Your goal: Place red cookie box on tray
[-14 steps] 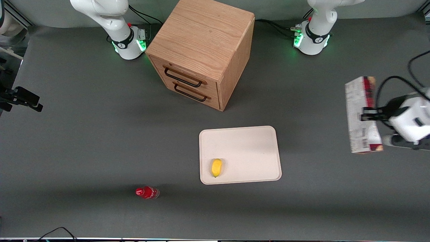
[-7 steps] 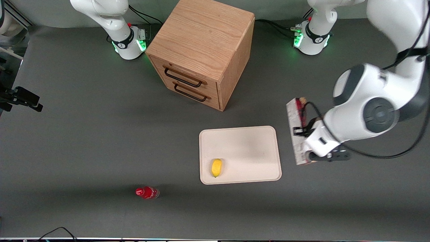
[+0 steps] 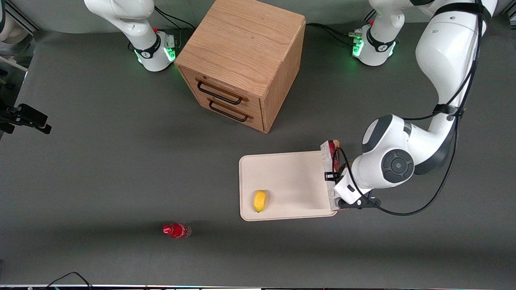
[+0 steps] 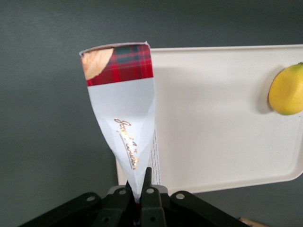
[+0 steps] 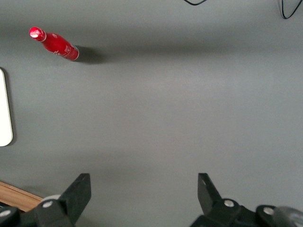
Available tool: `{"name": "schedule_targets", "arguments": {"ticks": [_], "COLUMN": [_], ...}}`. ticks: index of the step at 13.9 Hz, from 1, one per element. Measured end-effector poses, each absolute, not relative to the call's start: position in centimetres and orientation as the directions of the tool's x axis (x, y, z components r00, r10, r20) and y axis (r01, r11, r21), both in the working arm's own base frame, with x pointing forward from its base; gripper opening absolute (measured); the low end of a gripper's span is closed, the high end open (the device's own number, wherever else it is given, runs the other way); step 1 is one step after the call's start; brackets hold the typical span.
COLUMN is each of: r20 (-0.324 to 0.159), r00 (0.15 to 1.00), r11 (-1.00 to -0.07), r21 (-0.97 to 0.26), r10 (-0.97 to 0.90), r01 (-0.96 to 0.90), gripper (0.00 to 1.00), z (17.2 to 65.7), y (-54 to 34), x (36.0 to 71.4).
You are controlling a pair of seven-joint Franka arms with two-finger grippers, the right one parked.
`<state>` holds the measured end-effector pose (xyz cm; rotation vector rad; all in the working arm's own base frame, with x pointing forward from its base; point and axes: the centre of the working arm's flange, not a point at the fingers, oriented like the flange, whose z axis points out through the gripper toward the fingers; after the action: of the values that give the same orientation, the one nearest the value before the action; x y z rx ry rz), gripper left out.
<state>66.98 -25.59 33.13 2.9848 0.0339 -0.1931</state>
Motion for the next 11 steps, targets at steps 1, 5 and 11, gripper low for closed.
{"name": "schedule_targets", "arguments": {"ticks": [1, 5, 11], "r20": [-0.125, -0.107, -0.096], "r00": [0.992, 0.994, 0.995], "r11": [-0.987, -0.989, -0.991], "r21": [0.155, 0.145, 0.131], "r10": [0.012, -0.001, 0.000], "r01": [0.031, 0.015, 0.013], "gripper": [0.04, 0.04, 0.04], "z": [32.6, 31.0, 26.1], "y": [-25.8, -26.0, -26.4], "x": [67.0, 67.0, 66.8]}}
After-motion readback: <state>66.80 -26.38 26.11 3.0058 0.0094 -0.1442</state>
